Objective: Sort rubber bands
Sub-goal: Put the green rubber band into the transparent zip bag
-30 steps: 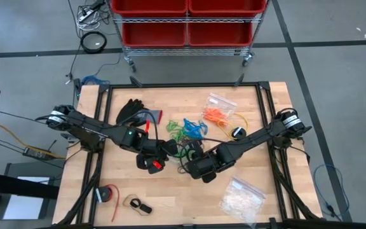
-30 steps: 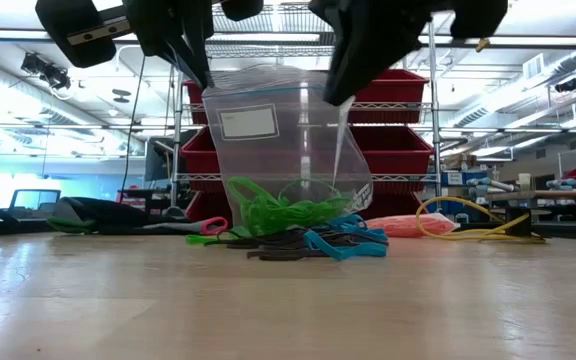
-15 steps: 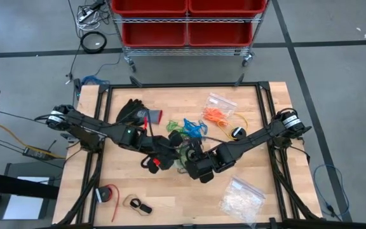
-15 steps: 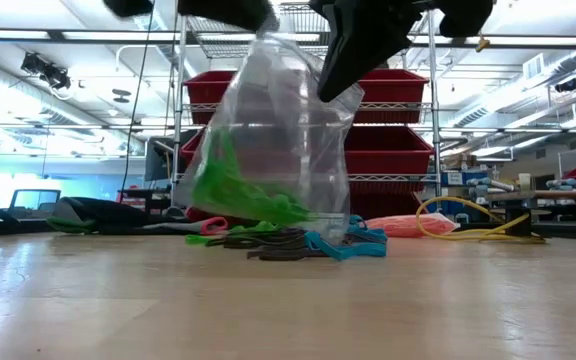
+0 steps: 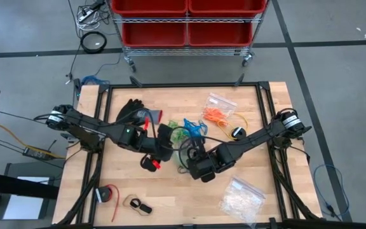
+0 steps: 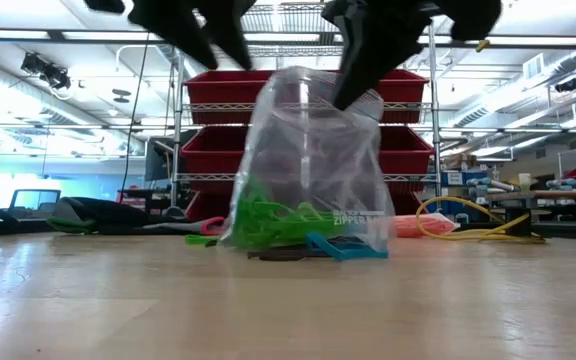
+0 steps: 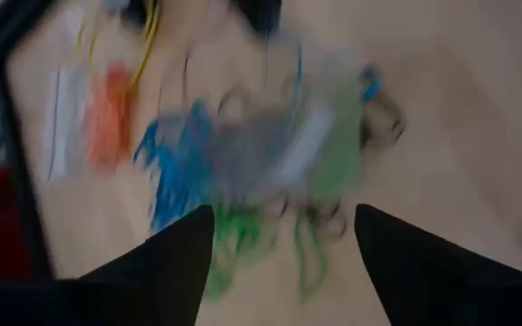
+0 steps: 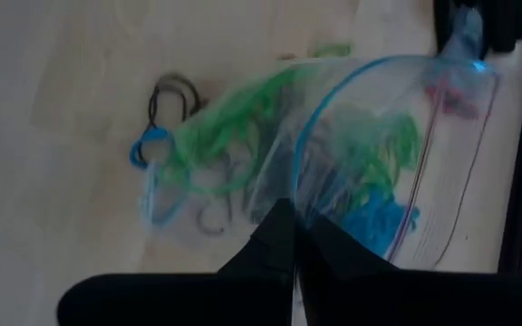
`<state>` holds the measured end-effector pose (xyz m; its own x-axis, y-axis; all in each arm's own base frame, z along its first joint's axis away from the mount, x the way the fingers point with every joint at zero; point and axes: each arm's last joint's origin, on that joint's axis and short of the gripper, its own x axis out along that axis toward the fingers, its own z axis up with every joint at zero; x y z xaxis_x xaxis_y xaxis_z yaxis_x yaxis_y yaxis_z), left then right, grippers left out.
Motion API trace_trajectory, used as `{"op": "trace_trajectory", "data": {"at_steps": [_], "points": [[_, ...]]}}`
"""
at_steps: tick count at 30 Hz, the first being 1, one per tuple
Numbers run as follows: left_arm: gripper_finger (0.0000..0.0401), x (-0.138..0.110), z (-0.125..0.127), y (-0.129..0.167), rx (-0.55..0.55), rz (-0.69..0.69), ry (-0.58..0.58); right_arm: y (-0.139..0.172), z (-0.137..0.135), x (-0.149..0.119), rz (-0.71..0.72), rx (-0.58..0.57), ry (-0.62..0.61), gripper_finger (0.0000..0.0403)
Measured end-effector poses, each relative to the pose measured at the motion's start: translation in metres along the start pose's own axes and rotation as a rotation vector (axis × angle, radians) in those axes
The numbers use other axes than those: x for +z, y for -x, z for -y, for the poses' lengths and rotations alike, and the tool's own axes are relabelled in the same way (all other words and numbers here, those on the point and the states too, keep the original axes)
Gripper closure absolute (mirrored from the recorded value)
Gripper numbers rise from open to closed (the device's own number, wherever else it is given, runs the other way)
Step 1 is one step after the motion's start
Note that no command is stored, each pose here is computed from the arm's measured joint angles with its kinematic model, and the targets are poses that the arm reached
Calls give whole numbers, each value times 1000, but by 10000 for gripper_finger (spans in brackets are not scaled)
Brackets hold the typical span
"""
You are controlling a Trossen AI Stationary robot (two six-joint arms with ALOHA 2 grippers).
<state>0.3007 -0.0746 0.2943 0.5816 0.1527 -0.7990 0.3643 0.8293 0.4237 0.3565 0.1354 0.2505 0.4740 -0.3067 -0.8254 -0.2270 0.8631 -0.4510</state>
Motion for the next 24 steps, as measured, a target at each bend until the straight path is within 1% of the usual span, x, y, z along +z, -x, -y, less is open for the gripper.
{"op": "trace_trajectory", "data": {"at_steps": [2, 4, 7, 9, 11, 14, 17, 19, 21, 24], "points": [[122, -5, 1, 0, 7, -52, 26, 1, -2, -4, -35, -11, -1, 403], [122, -9, 3, -4, 3, -76, 44, 3, -4, -8, -76, -22, 0, 403], [127, -22, 9, -14, 0, -93, 48, 6, -9, -14, -127, -25, -2, 403], [131, -33, 11, -24, 12, -79, 63, 10, -15, -17, -150, -32, 6, 403], [136, -49, 15, -38, 16, -94, 81, 15, -21, -21, -173, -64, 28, 403], [142, -72, 17, -59, 38, -63, 136, 26, -27, -31, -235, -130, 78, 403], [148, -97, 20, -79, 65, -28, 210, 42, -24, -42, -277, -199, 66, 403], [150, -111, 21, -90, 64, 10, 252, 50, -20, -47, -293, -219, 37, 403], [152, -122, 22, -97, 58, 54, 301, 52, -19, -48, -289, -215, -1, 403], [153, -135, 25, -103, 34, 98, 361, 48, -24, -41, -233, -125, -62, 403]]}}
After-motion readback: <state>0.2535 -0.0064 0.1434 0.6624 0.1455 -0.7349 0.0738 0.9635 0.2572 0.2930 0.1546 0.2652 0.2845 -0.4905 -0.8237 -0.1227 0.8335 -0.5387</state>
